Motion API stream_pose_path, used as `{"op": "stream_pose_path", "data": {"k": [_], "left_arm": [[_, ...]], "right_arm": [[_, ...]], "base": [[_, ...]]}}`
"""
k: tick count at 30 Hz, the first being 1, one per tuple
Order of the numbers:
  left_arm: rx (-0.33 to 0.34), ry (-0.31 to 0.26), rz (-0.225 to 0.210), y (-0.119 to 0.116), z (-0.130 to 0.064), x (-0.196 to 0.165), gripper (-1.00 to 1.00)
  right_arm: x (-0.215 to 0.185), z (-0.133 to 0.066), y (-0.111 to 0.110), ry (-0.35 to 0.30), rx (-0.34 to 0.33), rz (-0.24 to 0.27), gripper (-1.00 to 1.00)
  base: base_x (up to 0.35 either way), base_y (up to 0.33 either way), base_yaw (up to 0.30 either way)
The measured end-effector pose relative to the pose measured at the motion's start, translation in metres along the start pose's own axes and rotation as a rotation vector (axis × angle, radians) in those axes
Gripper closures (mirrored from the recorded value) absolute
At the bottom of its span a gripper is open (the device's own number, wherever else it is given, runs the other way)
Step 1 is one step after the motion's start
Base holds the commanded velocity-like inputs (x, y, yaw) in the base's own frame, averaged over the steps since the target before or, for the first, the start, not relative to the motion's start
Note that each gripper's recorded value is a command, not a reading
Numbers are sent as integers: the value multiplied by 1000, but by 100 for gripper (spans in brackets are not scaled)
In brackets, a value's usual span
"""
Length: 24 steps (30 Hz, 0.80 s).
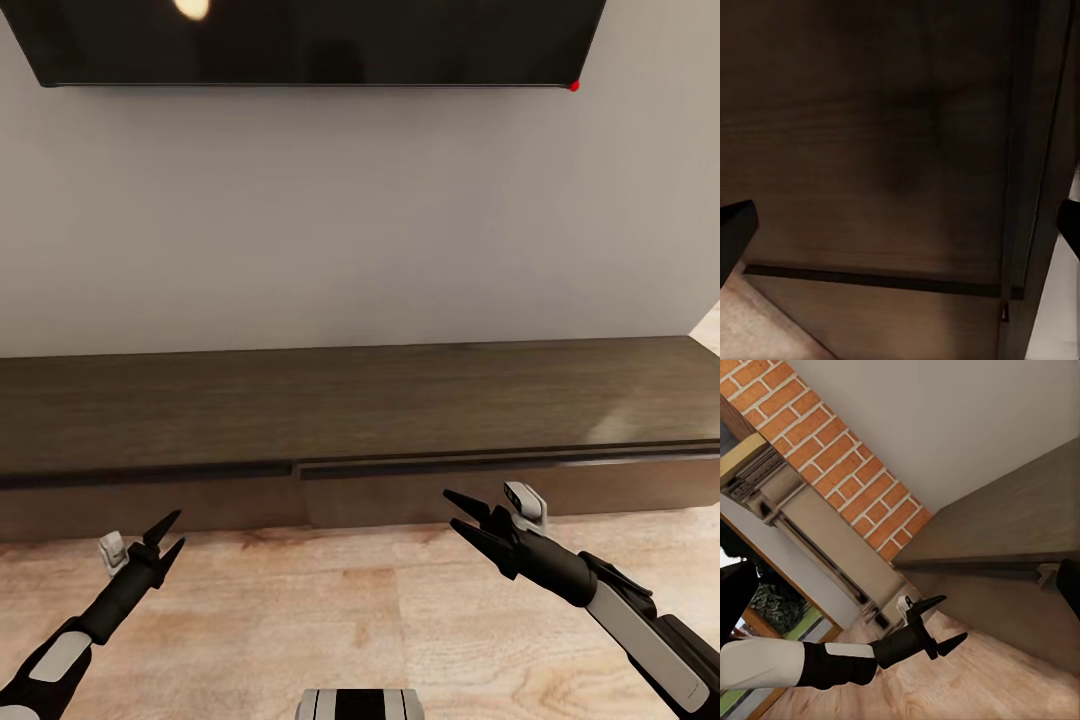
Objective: Place each of the two pumpkins and all three candles from the living room inside a cabinet in the living room (use any cabinet), then make sure every cabinet is closed, and position the cauldron so it is next to a table in the living room.
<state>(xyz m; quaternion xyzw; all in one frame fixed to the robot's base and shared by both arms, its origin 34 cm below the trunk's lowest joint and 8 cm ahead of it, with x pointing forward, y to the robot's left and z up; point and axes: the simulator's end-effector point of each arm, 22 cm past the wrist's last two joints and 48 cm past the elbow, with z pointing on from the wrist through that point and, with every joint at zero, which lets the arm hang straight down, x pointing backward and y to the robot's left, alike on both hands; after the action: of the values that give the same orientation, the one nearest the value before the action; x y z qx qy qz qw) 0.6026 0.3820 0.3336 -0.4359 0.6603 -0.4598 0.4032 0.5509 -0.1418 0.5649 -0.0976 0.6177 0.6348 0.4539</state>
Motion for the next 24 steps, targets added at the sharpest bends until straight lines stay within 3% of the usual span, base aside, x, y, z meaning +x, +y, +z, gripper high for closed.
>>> {"op": "stream_pose_path", "data": {"k": [5, 18, 24], "left_arm": [[4, 0, -1, -1, 0, 0, -100], [3, -2, -1, -1, 0, 0, -100], [24, 1, -28, 7, -22, 9, -100]], "right_arm": [[0, 0, 0, 0, 0, 0, -100], [0, 0, 0, 1, -1, 0, -100], [0, 0, 1, 2, -2, 0, -100]], "base": [[68, 0, 0], [251, 0, 0], [160, 0, 0]]}}
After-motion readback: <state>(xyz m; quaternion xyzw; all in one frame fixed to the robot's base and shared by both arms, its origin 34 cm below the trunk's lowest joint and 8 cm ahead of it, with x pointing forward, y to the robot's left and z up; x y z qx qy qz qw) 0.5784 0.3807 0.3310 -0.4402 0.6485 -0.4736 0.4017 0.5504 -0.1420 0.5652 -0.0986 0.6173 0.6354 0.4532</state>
